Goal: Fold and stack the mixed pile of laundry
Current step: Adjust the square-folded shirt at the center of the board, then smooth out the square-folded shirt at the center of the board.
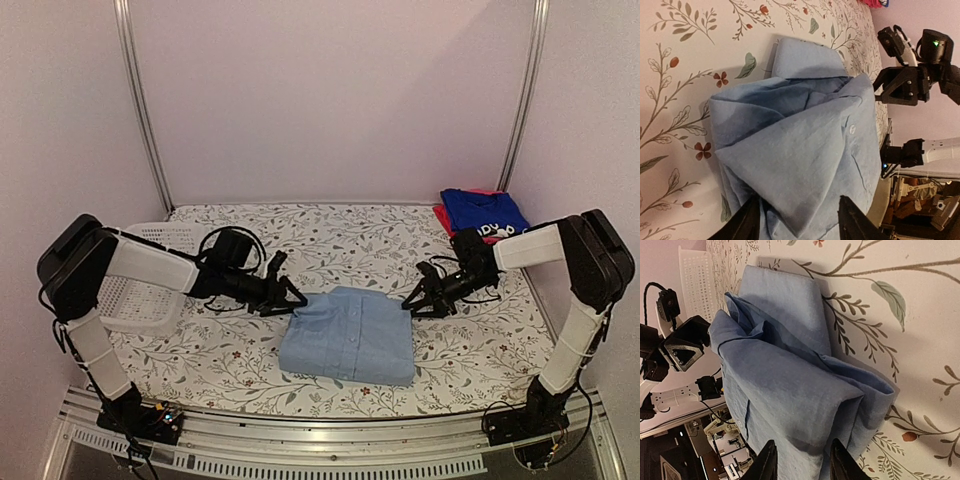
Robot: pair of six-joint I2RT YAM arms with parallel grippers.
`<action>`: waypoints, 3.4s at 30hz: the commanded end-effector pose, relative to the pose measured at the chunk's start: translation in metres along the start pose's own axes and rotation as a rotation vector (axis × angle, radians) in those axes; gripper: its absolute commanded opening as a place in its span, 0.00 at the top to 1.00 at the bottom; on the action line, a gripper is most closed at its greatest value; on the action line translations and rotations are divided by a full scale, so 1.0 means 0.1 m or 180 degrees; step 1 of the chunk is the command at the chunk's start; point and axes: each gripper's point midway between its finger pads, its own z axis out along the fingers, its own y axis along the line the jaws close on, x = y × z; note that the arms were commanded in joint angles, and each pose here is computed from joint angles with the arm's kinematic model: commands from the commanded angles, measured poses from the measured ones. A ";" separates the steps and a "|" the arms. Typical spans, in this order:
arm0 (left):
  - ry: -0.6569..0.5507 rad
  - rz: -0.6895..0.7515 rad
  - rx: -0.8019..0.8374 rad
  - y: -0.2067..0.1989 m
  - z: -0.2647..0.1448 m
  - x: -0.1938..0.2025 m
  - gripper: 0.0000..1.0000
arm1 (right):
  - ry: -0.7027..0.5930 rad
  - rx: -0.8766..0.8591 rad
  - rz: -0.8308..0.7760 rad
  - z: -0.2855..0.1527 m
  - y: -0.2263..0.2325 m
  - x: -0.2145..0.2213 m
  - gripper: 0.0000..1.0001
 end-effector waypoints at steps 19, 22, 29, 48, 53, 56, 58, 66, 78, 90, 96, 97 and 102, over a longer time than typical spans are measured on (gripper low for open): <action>-0.0313 0.0015 0.0095 0.07 0.06 -0.82 1.00 | -0.0307 0.0112 -0.0021 -0.11 -0.03 -0.21 1.00; -0.0241 -0.0029 0.0052 0.21 0.20 -0.90 1.00 | -0.0334 0.0168 0.0013 -0.10 -0.12 -0.26 1.00; -0.0220 -0.0098 0.0000 0.45 0.38 -1.01 0.98 | -0.0483 0.0467 0.0086 -0.06 -0.40 -0.43 1.00; -0.0219 0.0599 0.0386 -0.23 0.31 -1.13 1.00 | -0.0613 0.0620 -0.0083 -0.49 -0.18 -0.26 1.00; -0.0289 0.0343 0.0129 0.13 0.47 -1.30 1.00 | -0.0727 0.0637 -0.0072 -0.49 -0.33 -0.54 1.00; -0.0304 0.0161 0.0021 0.41 0.55 -1.36 1.00 | -0.0713 0.0650 -0.0052 -0.37 -0.45 -0.73 1.00; -0.0328 0.0111 -0.0039 0.53 0.58 -1.42 1.00 | -0.0705 0.0721 -0.0002 -0.32 -0.55 -0.82 1.00; -0.0447 0.0114 -0.0120 0.62 0.69 -1.75 0.96 | -0.0794 0.1103 0.0003 -0.28 -0.90 -1.33 1.00; -0.1529 0.1319 -0.0460 -0.45 -0.71 -2.17 0.00 | -0.1157 0.0931 -0.0758 -1.04 0.30 -1.58 0.36; 0.0204 0.1034 0.0972 -1.22 0.47 -0.55 0.00 | 0.0039 -0.0938 -0.0612 0.09 1.19 -0.33 0.28; 0.0534 0.0484 0.0841 -0.62 1.03 -0.14 0.00 | 0.0363 -0.0747 0.0065 0.57 0.38 -0.05 0.30; 0.0501 0.0357 0.0708 -0.43 1.05 -0.13 0.00 | 0.0406 -0.0635 0.0219 0.64 0.16 0.01 0.31; 0.0152 -0.0016 0.0272 0.22 0.72 -0.23 0.00 | 0.0257 -0.0363 0.0655 0.46 -0.49 0.14 0.33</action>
